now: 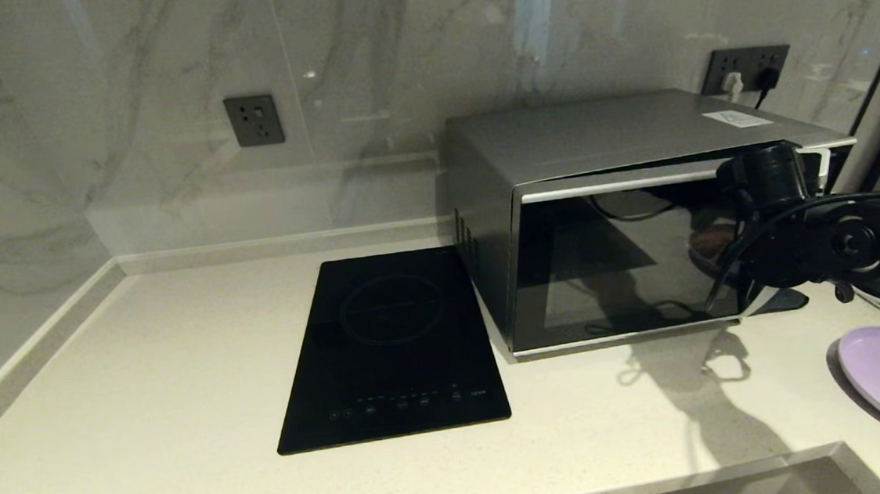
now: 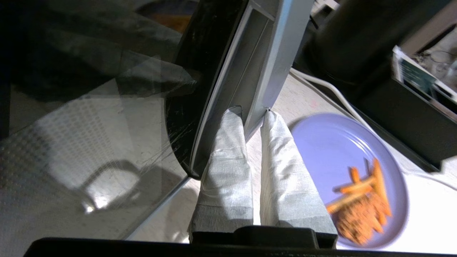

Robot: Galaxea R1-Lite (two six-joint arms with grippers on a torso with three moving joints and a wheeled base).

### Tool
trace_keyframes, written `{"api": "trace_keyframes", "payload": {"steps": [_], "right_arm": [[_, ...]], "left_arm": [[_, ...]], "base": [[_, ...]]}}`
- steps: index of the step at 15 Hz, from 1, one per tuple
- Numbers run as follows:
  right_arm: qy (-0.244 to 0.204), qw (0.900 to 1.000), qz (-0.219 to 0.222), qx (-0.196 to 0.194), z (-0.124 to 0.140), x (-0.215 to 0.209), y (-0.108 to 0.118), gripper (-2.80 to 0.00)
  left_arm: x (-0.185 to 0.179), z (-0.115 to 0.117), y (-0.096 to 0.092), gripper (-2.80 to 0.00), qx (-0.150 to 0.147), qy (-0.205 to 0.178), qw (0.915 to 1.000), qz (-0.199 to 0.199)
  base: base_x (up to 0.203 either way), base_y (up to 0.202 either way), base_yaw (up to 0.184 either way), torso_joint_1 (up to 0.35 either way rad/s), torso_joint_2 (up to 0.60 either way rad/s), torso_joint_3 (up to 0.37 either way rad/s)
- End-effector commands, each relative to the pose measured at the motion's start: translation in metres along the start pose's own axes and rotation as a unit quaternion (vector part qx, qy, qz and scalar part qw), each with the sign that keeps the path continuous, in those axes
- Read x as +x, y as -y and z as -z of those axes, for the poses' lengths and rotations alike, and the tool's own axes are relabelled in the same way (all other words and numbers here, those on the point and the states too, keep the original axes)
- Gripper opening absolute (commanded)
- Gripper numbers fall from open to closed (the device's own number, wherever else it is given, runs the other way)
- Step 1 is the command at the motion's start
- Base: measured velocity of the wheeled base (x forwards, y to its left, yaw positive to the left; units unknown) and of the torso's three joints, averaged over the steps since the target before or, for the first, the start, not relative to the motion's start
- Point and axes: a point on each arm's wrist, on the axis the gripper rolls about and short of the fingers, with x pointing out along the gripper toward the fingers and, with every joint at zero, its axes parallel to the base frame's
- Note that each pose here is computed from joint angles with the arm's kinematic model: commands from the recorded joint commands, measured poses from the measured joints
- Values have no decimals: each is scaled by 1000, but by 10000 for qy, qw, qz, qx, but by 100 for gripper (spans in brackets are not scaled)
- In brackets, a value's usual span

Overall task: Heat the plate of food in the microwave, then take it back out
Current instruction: Open the microwave oven

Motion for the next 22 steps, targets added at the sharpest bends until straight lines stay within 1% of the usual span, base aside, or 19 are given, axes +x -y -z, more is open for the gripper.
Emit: {"api": "trace_keyframes", "payload": {"steps": [1,4,7,8,10,13,14,16,18,19,20,22], "right_arm": [[-6,10000,-24,-8,1,-7,7,-280],[58,9999,-142,26,-2,-20,14,-280],[97,9996,-265,-45,2,-37,20,-280],[119,9994,-332,-60,3,-44,23,0],[160,9989,-436,-81,4,-57,31,0],[123,9982,-536,-219,16,-71,46,0],[139,9978,-612,-216,19,-79,52,0],[263,9959,-865,-83,18,-99,66,0],[474,9911,-1245,84,10,-127,87,0],[583,9873,-1470,119,4,-143,100,0],[699,9828,-1699,156,-5,-159,115,0],[830,9735,-2116,242,-34,-180,134,0]], "left_arm": [[0,0,0,-280,-5,-6,10000,-6],[0,0,0,-280,-5,-6,10000,-6],[0,0,0,-280,-5,-6,10000,-6],[0,0,0,-280,-5,-6,10000,-6],[0,0,0,-280,-5,-6,10000,-6],[0,0,0,-280,-5,-6,10000,-6],[0,0,0,-280,-5,-6,10000,-9],[0,0,0,-280,-5,-6,10000,-6],[0,0,0,-280,-5,-5,10000,-13],[0,0,0,-280,-5,-6,10000,-6],[0,0,0,-280,-5,-6,10000,-6],[0,0,0,-280,-5,-6,10000,-6]], "base": [[0,0,0,0,0,0],[0,0,0,0,0,0],[0,0,0,0,0,0],[0,0,0,0,0,0],[0,0,0,0,0,0],[0,0,0,0,0,0],[0,0,0,0,0,0],[0,0,0,0,0,0],[0,0,0,0,0,0],[0,0,0,0,0,0],[0,0,0,0,0,0],[0,0,0,0,0,0]]}}
